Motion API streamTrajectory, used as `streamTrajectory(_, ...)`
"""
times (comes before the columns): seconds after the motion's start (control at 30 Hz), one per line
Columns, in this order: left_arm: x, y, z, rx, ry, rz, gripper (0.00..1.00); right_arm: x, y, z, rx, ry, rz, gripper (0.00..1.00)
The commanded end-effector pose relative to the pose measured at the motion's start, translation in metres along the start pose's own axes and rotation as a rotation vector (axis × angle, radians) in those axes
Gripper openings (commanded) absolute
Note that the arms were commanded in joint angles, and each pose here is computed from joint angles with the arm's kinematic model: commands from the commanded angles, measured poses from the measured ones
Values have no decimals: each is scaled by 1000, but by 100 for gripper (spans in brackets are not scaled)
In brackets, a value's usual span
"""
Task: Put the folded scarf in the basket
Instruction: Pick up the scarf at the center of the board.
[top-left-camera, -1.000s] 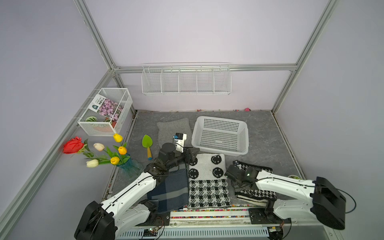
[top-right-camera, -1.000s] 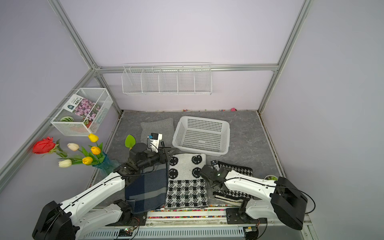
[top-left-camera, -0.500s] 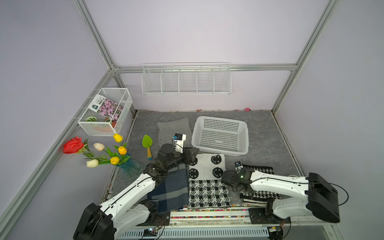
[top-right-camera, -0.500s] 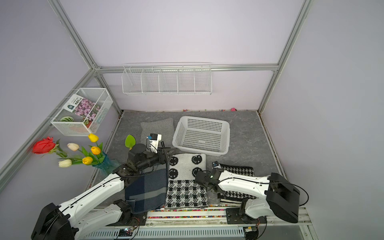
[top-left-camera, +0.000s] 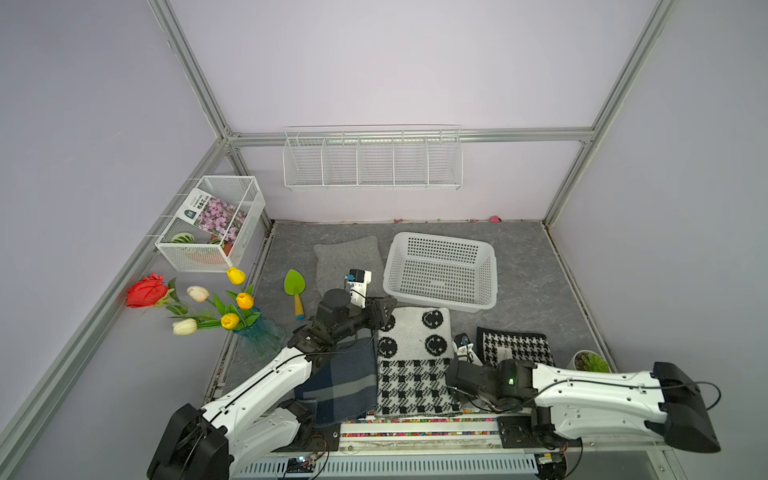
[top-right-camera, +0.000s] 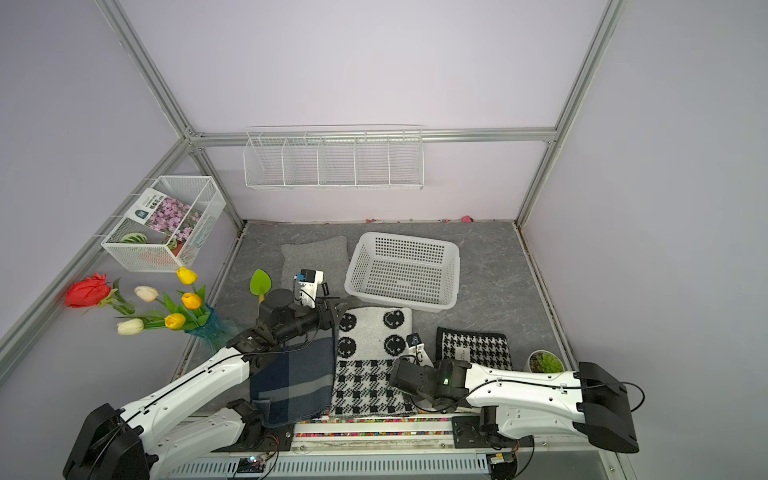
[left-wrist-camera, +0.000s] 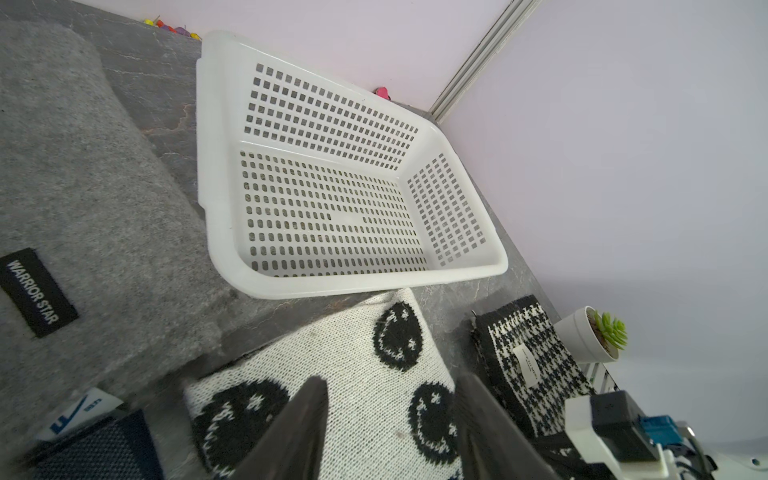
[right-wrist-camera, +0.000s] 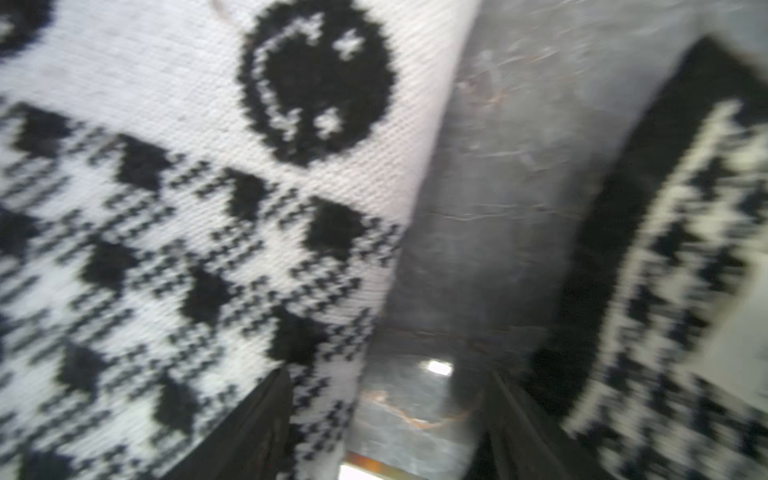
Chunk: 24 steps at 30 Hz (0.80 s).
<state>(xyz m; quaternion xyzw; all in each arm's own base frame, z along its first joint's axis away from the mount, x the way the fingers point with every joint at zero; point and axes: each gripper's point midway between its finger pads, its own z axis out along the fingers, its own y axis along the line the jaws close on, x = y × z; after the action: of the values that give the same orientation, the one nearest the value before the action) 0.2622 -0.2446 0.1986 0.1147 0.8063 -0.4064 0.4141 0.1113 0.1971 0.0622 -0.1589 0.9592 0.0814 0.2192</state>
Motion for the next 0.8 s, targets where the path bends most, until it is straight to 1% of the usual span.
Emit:
streamTrajectory(0.0,3,2,1,-11,9,9,54,0,29,3,-155,-22,21,79)
streamTrajectory(0.13,3,2,1,-11,10,10,54,14,33,16,-166,34,16,79)
streamTrajectory(0.23,3,2,2,-10,10,10,54,26,32,24,-150,83,-2,76)
streamTrajectory(0.27,4,2,2,-10,12,9,54,30,27,26,-122,98,-12,73)
streamTrajectory(0.37,5,2,3,-8,17,7,54,29,0,20,45,117,-41,60)
streamTrajectory(0.4,5,3,3,-9,18,4,54,23,-13,14,128,107,-51,58)
streamTrajectory(0.47,6,5,4,-20,23,-8,53,14,-33,5,235,112,-80,56)
streamTrajectory(0.57,10,10,7,-38,34,-20,53,3,-52,1,336,160,-120,57)
streamTrajectory(0.63,16,16,11,-56,49,-25,53,-4,-61,3,381,188,-165,59)
streamTrajectory(0.67,20,20,14,-65,63,-30,53,-8,-70,1,420,192,-180,63)
streamTrajectory(0.7,22,21,16,-65,74,-34,53,-13,-72,2,423,189,-163,64)
streamTrajectory(0.77,31,25,22,-65,104,-41,53,-24,-66,5,390,163,-179,63)
